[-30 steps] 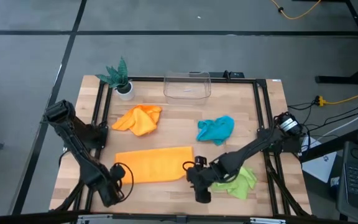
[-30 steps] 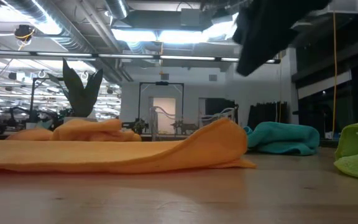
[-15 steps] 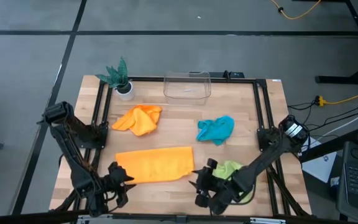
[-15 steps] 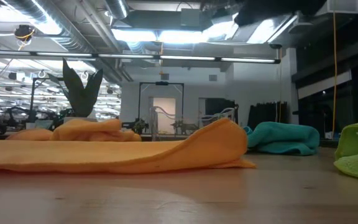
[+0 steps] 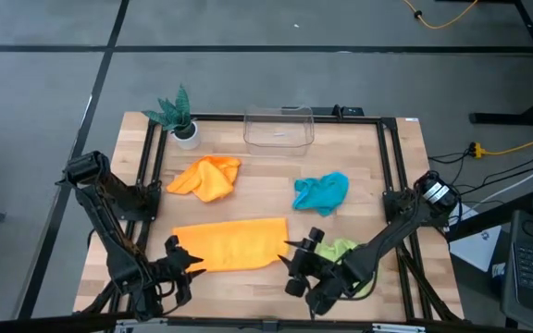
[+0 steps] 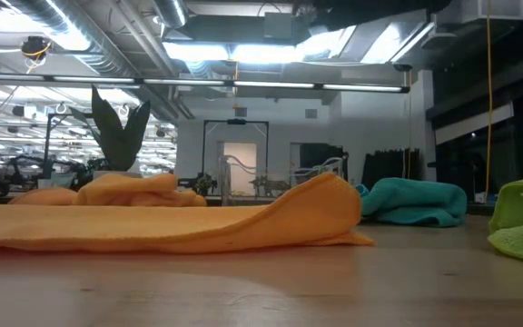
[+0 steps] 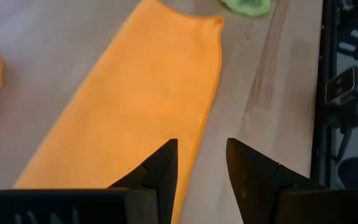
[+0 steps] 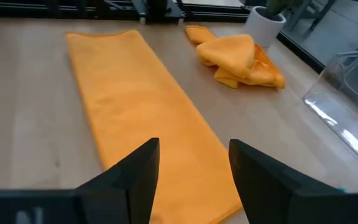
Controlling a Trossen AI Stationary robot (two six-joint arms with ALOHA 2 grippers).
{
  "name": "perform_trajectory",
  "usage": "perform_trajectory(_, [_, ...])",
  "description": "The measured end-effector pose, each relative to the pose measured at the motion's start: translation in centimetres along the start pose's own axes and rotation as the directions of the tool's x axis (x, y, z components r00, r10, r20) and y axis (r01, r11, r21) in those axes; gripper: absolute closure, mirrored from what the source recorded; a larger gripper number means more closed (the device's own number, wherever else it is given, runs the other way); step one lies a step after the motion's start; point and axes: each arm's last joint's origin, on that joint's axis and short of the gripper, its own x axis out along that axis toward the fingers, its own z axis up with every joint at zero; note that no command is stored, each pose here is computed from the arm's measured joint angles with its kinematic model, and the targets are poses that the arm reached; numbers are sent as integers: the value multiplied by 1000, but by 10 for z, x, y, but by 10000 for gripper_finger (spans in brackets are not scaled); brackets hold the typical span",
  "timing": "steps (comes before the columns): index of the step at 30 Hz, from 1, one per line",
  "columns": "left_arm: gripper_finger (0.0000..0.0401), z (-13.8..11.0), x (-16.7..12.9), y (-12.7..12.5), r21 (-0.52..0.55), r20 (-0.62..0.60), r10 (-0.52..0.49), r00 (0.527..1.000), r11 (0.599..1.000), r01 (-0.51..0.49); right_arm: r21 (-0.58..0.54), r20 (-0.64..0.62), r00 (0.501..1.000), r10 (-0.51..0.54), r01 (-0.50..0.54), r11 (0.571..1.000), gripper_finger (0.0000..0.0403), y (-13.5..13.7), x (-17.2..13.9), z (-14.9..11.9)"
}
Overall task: Fold microfiber towels
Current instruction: Fold the bottom orange microfiber towel
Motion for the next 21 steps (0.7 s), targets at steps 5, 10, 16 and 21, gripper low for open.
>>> perform_trajectory(5, [273, 1, 0, 0, 1, 44, 4, 999, 1000, -4, 51, -7, 999, -39, 40, 998, 207, -9, 15, 6])
perform_trajectory(10, [273, 1, 0, -1, -19, 39, -7, 999, 1000, 7, 96, -23, 998, -63, 65, 993, 207, -17, 27, 11])
perform_trajectory(16, [273, 1, 0, -2, -29, 39, -13, 999, 999, 14, 126, -65, 998, -18, 26, 992, 207, -20, 35, 14])
perform_trajectory(21, [273, 1, 0, -2, -29, 38, -14, 999, 999, 15, 141, -56, 998, -18, 26, 990, 207, -21, 37, 16])
